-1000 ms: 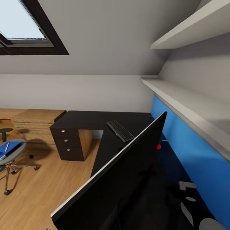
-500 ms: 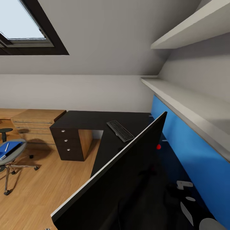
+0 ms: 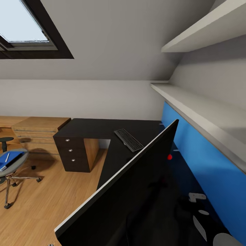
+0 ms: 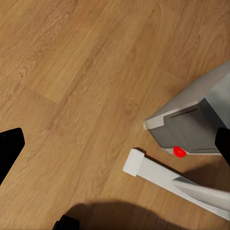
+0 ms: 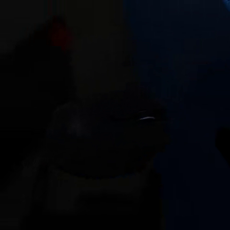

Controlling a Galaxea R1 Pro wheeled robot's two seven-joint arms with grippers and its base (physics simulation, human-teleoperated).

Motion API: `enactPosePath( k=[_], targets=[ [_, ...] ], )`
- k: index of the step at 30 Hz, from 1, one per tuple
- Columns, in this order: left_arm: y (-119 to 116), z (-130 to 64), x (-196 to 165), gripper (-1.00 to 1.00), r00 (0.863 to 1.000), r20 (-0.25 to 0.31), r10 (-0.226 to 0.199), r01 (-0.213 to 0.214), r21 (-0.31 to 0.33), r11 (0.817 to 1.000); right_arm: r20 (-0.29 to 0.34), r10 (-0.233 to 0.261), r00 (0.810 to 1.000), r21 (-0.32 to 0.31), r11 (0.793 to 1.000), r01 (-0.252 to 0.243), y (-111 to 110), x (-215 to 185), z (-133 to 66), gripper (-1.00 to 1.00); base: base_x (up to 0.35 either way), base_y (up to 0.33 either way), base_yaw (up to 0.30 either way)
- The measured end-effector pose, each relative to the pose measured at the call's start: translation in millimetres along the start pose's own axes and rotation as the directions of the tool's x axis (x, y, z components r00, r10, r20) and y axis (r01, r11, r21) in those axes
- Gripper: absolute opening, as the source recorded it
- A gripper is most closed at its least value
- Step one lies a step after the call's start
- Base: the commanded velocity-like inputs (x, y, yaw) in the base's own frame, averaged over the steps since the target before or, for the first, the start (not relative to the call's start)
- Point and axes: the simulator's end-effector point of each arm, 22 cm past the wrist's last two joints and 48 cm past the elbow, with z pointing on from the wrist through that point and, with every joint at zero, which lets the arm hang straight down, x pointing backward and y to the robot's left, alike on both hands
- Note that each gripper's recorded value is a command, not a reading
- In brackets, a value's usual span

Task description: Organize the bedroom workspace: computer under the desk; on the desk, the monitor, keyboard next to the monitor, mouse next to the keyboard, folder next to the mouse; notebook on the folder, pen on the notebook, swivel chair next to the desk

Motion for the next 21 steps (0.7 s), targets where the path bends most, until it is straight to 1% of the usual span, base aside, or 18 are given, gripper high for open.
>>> enactPosePath(
  k=[21],
  targets=[
    [0.7,-0.1,-0.7,1.00,1.000,0.002,0.002,-0.002,-0.001,1.000,0.005,0.004,1.000,0.001,1.000,-0.004,0.1,-1.7,0.0,1.00,0.000,0.000,0.000]
  ],
)
